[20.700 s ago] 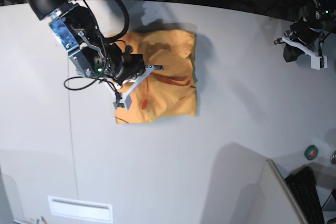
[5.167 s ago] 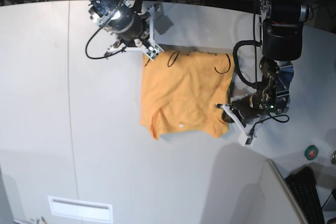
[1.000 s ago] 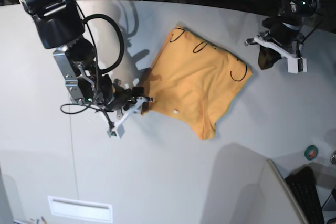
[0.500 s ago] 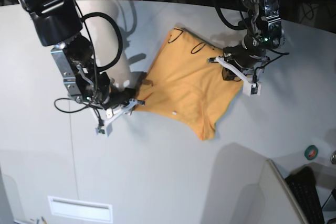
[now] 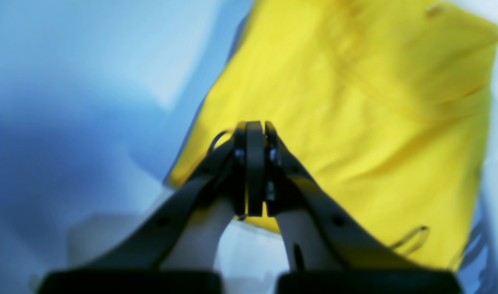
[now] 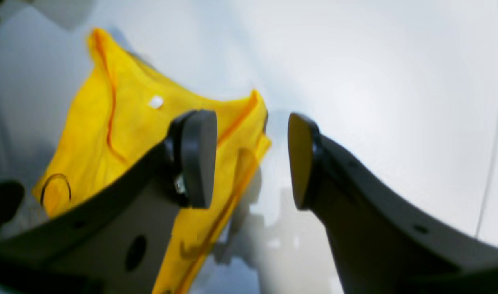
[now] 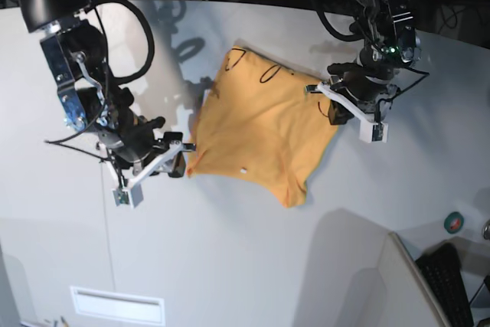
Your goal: Layout the t-shirt on the table in an organized manner, then fold the t-shirt properly
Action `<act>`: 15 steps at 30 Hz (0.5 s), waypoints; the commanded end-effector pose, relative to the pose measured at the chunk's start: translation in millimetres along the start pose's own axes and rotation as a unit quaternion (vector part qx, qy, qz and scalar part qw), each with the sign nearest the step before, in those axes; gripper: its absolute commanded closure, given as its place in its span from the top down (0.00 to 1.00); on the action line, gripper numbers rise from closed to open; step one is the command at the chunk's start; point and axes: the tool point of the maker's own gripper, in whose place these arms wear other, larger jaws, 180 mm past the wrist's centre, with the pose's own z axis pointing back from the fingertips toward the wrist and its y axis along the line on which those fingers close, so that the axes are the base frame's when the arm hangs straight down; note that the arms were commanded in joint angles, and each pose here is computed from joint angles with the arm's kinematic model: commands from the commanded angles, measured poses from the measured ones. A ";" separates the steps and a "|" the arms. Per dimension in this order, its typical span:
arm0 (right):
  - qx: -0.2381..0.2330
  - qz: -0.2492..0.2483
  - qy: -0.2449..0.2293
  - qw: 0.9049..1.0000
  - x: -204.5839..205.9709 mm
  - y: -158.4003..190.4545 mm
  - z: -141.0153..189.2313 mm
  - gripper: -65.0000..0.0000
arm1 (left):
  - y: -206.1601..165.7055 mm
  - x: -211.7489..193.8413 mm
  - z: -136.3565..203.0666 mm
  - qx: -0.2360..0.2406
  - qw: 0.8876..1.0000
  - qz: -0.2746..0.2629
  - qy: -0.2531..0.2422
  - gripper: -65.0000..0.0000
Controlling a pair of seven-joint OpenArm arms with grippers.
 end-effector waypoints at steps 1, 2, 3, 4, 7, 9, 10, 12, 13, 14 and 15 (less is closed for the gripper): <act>0.009 0.006 -0.015 1.000 7.0 3.7 6.1 0.41 | -0.4 16.6 3.8 -0.002 1.000 -0.006 -0.026 0.00; 0.012 0.012 -0.010 1.000 0.6 2.7 10.4 0.40 | 0.6 19.5 5.1 0.000 1.000 -0.006 -0.030 0.00; 0.020 0.019 -0.005 1.000 -6.1 4.1 13.3 0.40 | 8.0 21.8 7.5 0.009 0.999 -0.004 -0.034 0.00; 0.033 0.031 0.001 0.999 -13.2 7.2 16.9 0.39 | 17.9 23.2 10.0 0.021 0.999 0.004 -0.037 0.00; 0.070 0.057 0.025 0.996 -40.0 15.0 27.6 0.36 | 54.3 30.3 18.0 0.065 0.996 0.031 -0.052 0.00; 0.074 0.059 0.038 0.995 -52.8 11.9 30.6 0.24 | 72.4 31.6 18.3 0.085 0.994 0.047 -0.055 0.00; 0.075 0.059 0.043 0.994 -57.9 10.8 31.2 0.15 | 80.9 30.2 16.3 0.092 0.993 0.057 -0.054 0.00; 0.066 0.052 0.059 0.995 -70.5 3.6 29.2 0.00 | 93.2 23.5 6.3 0.101 0.990 0.076 -0.062 0.00; 0.064 0.049 0.067 0.995 -77.1 1.9 28.3 0.00 | 97.1 21.8 1.8 0.103 0.990 0.075 -0.067 0.00; 0.062 0.046 0.073 0.994 -82.5 0.1 27.5 0.00 | 96.4 16.4 -4.8 0.099 0.990 0.076 -0.064 0.00; 0.059 0.044 0.081 0.994 -88.3 -2.6 26.8 0.00 | 91.0 8.5 -12.8 0.089 0.992 0.074 -0.058 0.00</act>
